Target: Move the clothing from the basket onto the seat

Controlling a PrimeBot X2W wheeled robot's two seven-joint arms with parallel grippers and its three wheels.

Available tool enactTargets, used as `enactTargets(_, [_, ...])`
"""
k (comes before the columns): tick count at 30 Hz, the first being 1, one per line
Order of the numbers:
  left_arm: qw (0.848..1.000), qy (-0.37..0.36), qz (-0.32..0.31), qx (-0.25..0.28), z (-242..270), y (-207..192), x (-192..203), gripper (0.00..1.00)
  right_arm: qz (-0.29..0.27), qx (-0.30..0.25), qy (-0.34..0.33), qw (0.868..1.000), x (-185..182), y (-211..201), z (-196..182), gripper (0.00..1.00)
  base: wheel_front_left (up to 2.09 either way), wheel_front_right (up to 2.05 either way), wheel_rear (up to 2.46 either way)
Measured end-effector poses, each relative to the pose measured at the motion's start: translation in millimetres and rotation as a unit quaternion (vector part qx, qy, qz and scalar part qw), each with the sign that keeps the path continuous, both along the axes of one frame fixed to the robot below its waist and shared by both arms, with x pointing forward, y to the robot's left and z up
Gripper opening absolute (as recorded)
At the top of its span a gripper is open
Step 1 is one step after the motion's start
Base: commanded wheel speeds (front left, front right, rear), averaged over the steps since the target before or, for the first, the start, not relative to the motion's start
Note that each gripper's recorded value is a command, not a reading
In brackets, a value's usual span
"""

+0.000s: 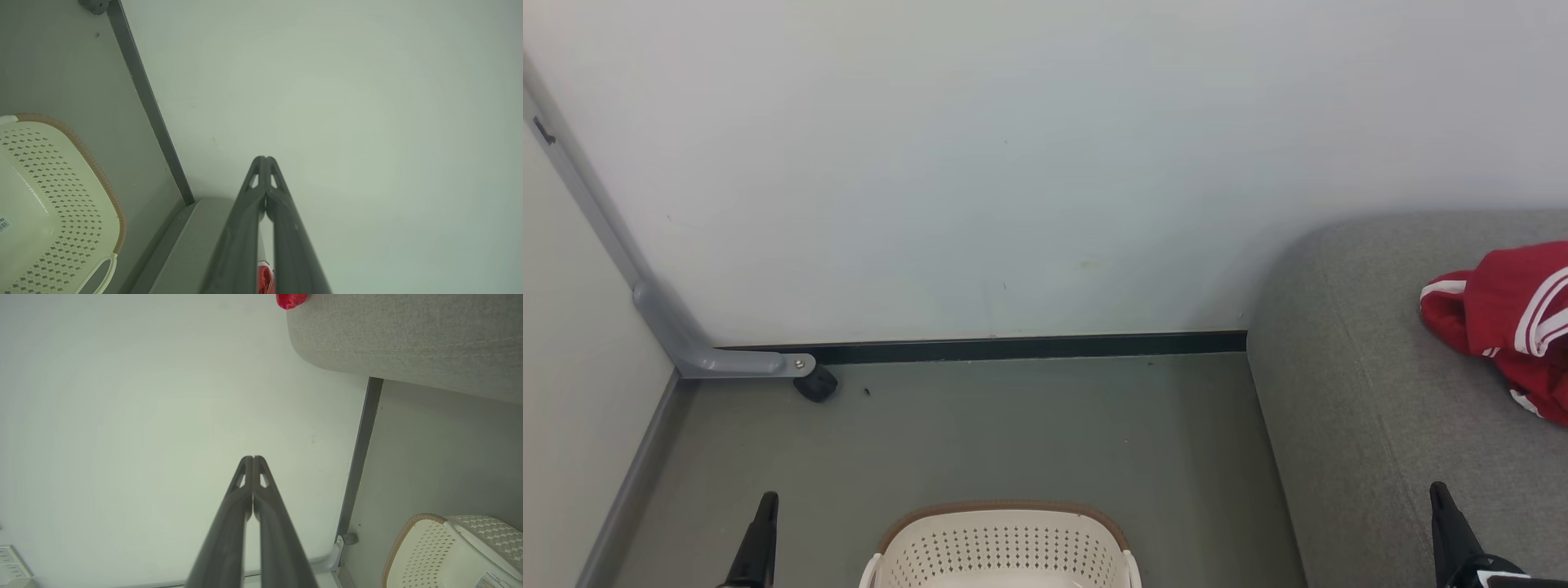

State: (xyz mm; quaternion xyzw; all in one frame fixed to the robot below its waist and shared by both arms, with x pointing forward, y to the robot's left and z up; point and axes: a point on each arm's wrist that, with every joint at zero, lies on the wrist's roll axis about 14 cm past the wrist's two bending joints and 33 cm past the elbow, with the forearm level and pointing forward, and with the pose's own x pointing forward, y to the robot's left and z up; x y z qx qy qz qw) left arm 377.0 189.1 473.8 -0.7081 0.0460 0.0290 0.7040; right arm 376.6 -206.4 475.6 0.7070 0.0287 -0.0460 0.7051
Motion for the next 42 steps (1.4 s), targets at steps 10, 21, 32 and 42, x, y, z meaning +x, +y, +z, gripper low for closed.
enactTargets(10, [1.000, 0.000, 0.000, 0.000, 0.1, 0.0, 0.0, 0.00, 0.000, 0.000, 0.000, 1.000, 0.0, 0.0, 0.0, 0.00, 0.00, 0.00, 0.00])
enactTargets(21, [1.000, 0.000, 0.000, 0.000, 0.1, 0.0, 0.1, 0.00, 0.000, 0.000, 0.000, 1.000, 0.0, 0.0, 0.0, 0.00, 0.00, 0.00, 0.00])
enactTargets(32, [1.000, 0.000, 0.000, 0.000, 0.2, 0.0, 0.1, 0.00, 0.000, 0.000, 0.000, 1.000, 0.0, 0.0, 0.0, 0.00, 0.00, 0.00, 0.00])
enactTargets(42, [1.000, -0.001, 0.000, 0.000, 0.4, -0.1, 0.1, 0.00, 0.000, 0.000, 0.000, 1.000, 0.0, 0.0, 0.1, 0.00, 0.00, 0.00, 0.00])
